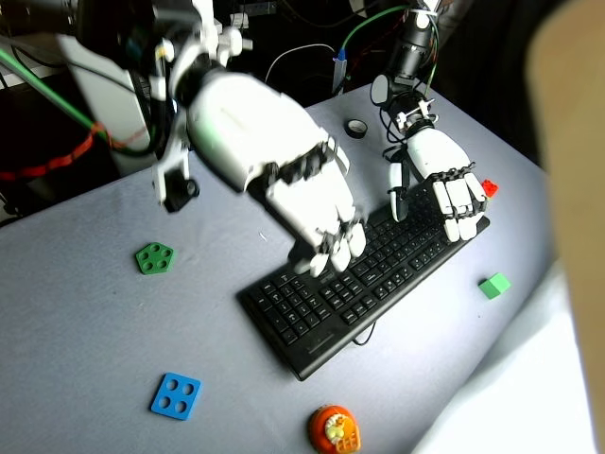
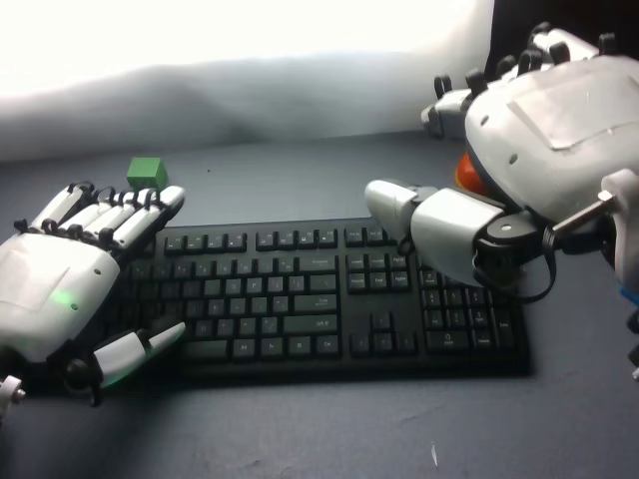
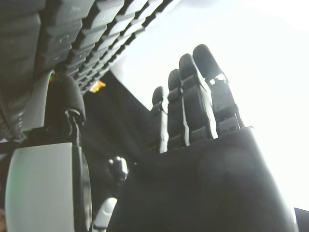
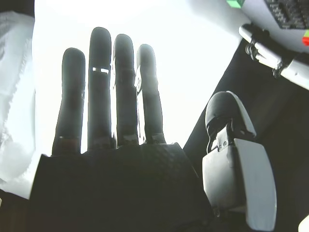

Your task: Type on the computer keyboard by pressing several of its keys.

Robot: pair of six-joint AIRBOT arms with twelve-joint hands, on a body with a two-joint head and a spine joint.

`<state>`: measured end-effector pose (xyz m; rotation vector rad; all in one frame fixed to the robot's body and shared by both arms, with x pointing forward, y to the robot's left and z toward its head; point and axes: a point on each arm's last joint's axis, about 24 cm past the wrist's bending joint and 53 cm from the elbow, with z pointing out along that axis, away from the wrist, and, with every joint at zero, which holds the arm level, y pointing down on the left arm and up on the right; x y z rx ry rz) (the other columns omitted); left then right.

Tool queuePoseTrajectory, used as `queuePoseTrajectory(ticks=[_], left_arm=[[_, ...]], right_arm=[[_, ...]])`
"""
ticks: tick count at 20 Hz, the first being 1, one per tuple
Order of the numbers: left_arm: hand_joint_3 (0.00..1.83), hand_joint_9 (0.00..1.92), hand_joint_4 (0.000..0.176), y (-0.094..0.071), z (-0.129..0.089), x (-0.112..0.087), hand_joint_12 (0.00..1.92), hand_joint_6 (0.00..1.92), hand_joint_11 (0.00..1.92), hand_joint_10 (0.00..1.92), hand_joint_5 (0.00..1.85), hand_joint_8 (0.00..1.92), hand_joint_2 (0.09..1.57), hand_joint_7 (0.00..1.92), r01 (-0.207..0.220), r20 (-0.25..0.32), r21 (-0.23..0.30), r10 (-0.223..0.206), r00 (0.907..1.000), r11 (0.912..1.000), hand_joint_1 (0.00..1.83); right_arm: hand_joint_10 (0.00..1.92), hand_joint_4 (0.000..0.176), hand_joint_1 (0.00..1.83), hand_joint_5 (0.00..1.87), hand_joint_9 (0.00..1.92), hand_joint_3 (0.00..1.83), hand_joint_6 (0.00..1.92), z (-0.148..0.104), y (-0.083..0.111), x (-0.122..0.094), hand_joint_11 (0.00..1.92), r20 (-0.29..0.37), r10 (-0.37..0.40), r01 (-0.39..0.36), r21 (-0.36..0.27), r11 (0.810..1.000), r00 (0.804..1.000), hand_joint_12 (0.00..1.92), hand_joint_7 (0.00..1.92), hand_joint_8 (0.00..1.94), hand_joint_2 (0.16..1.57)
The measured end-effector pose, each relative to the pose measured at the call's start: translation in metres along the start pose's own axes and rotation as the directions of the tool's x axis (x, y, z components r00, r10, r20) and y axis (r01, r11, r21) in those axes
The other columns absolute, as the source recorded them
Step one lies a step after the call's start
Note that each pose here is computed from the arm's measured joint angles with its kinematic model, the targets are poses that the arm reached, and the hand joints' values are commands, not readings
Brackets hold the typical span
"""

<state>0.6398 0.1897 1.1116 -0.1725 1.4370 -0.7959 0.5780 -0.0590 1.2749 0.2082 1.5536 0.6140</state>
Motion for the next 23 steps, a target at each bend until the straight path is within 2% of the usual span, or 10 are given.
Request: queuePoseTrajectory(ticks=[2,12,14,15,16,17,18,20,22,23], left_arm=[[0.04,0.32,0.029,-0.001,-0.001,0.001,1.19,0.04,0.00,0.15,0.26,0.02,1.30,0.36,-0.006,-0.018,0.000,0.006,0.9998,1.0000,0.02],[0.01,0.36,0.000,-0.007,-0.007,-0.035,1.28,0.07,0.00,0.19,0.39,0.04,1.32,0.46,-0.041,0.000,0.000,0.041,0.9992,0.9992,0.00],[0.00,0.37,0.000,-0.008,-0.009,-0.044,1.44,0.36,0.00,0.58,0.56,0.17,1.35,0.70,-0.051,0.005,-0.003,0.051,0.9987,0.9987,0.00],[0.00,0.47,0.000,-0.008,-0.009,-0.047,1.55,0.70,0.00,0.85,0.65,0.35,1.36,0.85,-0.055,0.005,-0.004,0.055,0.9985,0.9985,0.00],[0.00,0.59,0.000,-0.009,-0.010,-0.050,1.71,0.80,0.22,1.20,0.77,0.88,1.37,0.84,-0.057,0.003,-0.006,0.057,0.9984,0.9984,0.00],[0.00,0.65,0.000,-0.010,-0.011,-0.053,1.76,0.95,0.35,1.38,0.79,1.19,1.38,0.80,-0.059,0.002,-0.008,0.059,0.9983,0.9982,0.00],[0.01,0.83,0.000,-0.012,-0.011,-0.056,1.91,1.47,0.61,1.81,0.86,1.61,1.40,0.93,-0.057,0.001,-0.008,0.057,0.9984,0.9984,0.00],[0.01,1.03,0.000,-0.016,-0.013,-0.059,1.92,1.75,0.88,1.85,0.98,1.65,1.45,1.10,-0.055,0.001,-0.005,0.055,0.9985,0.9985,0.13],[0.01,1.13,0.000,-0.019,-0.014,-0.063,1.92,1.82,1.03,1.89,1.02,1.71,1.47,1.17,-0.053,-0.001,-0.005,0.053,0.9986,0.9986,0.22],[0.01,1.18,0.000,-0.020,-0.014,-0.066,1.92,1.89,1.14,1.92,1.00,1.79,1.51,1.17,-0.053,0.000,-0.006,0.053,0.9986,0.9986,0.30]], right_arm=[[0.78,0.000,0.02,0.56,0.49,0.00,0.07,-0.001,0.000,0.002,0.12,-0.010,0.004,-0.004,0.003,1.000,1.000,1.60,0.67,0.01,1.21],[0.82,0.000,0.02,0.72,0.58,0.00,0.14,0.000,0.012,-0.006,0.15,-0.017,0.057,-0.058,-0.011,0.998,0.998,1.61,0.83,0.07,1.22],[1.14,0.000,0.08,0.95,0.72,0.00,0.41,0.000,0.011,-0.004,0.33,-0.024,0.064,-0.064,-0.006,0.998,0.998,1.78,1.05,0.40,1.20],[1.37,0.000,0.07,1.00,0.77,0.00,0.62,0.000,0.011,-0.003,0.47,-0.030,0.066,-0.066,-0.005,0.998,0.997,1.89,1.05,0.81,1.21],[1.52,0.000,0.06,0.96,0.88,0.00,0.93,-0.001,0.012,-0.002,0.62,-0.036,0.066,-0.067,-0.008,0.998,0.997,1.92,1.09,1.09,1.22],[1.75,0.000,0.08,0.92,0.99,0.01,1.17,-0.002,0.014,0.000,0.79,-0.042,0.067,-0.068,-0.016,0.998,0.997,1.92,1.13,1.39,1.24],[1.91,0.000,0.17,1.02,1.22,0.02,1.32,-0.003,0.016,0.001,1.10,-0.047,0.071,-0.072,-0.023,0.997,0.996,1.92,1.26,1.64,1.31],[1.92,0.000,0.30,1.13,1.32,0.03,1.57,-0.003,0.019,0.001,1.23,-0.049,0.073,-0.074,-0.032,0.997,0.996,1.92,1.35,1.73,1.40],[1.92,0.000,0.44,1.18,1.34,0.02,1.68,-0.003,0.019,0.002,1.26,-0.051,0.079,-0.081,-0.031,0.996,0.996,1.92,1.36,1.79,1.44],[1.92,0.160,0.63,1.21,1.37,0.00,1.76,-0.003,0.019,0.002,1.29,-0.051,0.082,-0.084,-0.033,0.996,0.995,1.92,1.38,1.84,1.44]])
